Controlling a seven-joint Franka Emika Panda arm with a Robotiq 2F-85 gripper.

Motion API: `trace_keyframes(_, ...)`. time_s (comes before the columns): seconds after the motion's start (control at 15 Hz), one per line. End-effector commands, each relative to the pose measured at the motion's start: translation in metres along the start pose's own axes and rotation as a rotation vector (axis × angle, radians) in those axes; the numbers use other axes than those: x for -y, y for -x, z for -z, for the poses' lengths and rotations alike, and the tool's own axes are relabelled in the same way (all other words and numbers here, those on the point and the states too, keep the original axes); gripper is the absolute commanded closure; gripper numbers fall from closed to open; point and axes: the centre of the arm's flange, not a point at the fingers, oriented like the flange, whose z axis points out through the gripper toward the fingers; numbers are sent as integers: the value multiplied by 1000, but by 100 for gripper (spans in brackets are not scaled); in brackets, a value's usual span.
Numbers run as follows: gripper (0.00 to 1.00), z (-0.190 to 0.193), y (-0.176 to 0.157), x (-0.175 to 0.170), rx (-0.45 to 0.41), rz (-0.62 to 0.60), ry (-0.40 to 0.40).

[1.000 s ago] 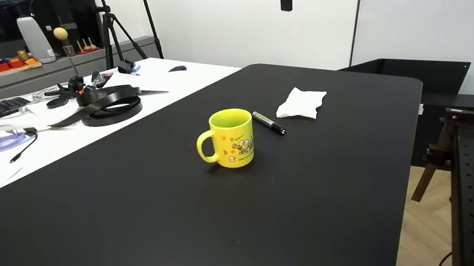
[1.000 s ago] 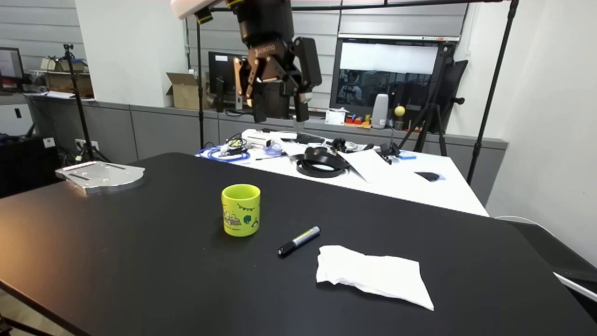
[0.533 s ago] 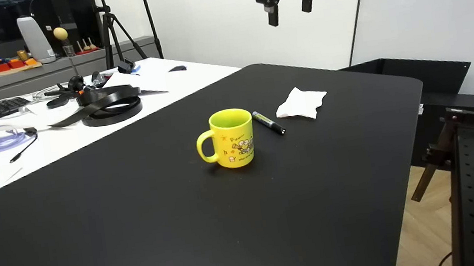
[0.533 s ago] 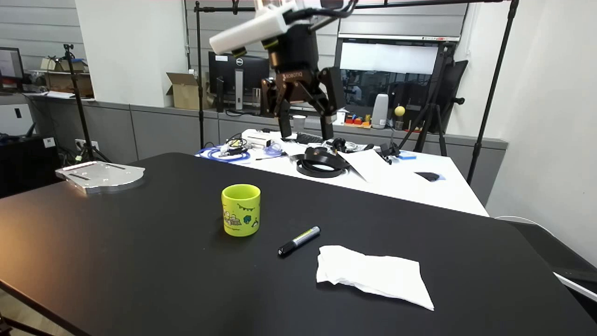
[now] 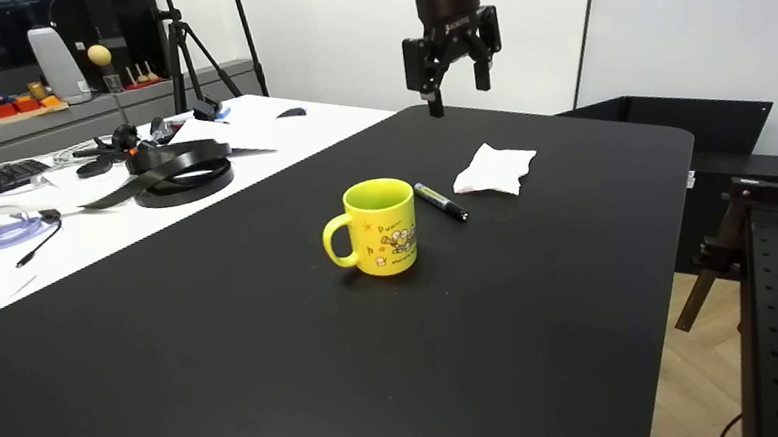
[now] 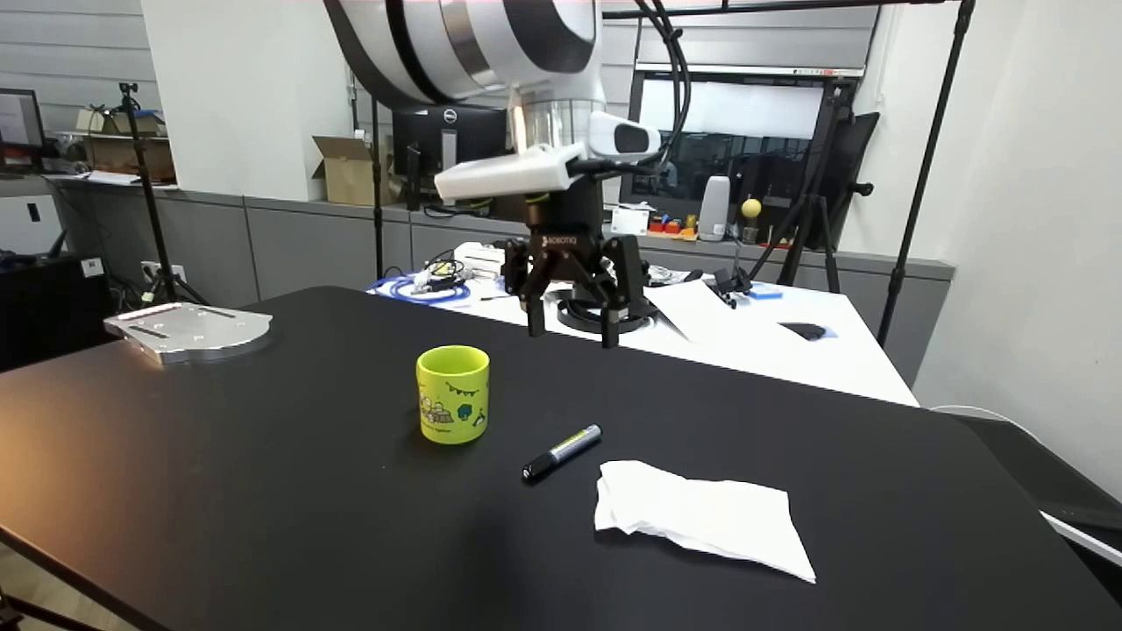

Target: Put the black marker in the mustard mug cup

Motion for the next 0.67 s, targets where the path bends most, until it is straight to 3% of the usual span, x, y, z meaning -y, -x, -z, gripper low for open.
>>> trace_keyframes(0.0,0,-3,-3,2,4,4,2)
trace_keyframes(0.27,0,-19,-8,17,6,-51,30)
trace_keyframes(0.6,0,-59,-20,40,5,-62,-9)
